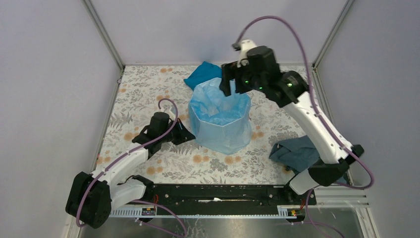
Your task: Put the trash bags into the trash bin
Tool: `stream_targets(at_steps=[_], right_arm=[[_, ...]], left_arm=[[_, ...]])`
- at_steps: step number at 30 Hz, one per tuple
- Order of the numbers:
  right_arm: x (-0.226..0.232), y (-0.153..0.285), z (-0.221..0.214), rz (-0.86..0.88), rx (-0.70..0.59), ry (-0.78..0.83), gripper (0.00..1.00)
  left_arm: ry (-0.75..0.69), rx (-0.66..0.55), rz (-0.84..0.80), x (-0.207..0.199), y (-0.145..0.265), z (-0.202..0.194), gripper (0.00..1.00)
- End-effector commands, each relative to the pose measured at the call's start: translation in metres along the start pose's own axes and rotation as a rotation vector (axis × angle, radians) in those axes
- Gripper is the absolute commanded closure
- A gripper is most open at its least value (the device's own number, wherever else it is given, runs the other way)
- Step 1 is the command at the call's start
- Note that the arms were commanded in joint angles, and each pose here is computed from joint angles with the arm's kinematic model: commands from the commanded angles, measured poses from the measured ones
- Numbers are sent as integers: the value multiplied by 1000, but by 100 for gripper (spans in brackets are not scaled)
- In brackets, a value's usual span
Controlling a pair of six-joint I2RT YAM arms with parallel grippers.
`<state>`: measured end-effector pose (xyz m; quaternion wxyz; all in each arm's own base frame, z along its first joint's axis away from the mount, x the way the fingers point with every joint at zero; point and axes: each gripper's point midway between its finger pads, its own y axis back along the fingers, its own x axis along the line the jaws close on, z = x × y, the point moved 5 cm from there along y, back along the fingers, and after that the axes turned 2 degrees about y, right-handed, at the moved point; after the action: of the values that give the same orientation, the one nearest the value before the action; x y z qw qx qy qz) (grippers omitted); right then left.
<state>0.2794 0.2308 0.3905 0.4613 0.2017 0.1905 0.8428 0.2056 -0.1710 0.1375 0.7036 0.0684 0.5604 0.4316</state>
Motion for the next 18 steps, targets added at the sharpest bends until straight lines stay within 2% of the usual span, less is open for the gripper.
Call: stream_targets(at_steps=[1,6,12,15,18], right_arm=[[27,-24,-60,-14,326,149,11],[48,-24,-104,-32,483,203,14],[47,-48,-131,-62,496,170,17],[51,-70,-140,-43,451,155,9],[51,-82,-126,-72,404,145,7]], left_arm=[[-53,-76,-58,-16,10,12,96],[-65,-78,-63,-19,12,13,95],[-64,-75,-77,-22,12,14,95],[-61,-84,-86,-24,15,15,95],[-64,-88,-93,-27,18,15,95]])
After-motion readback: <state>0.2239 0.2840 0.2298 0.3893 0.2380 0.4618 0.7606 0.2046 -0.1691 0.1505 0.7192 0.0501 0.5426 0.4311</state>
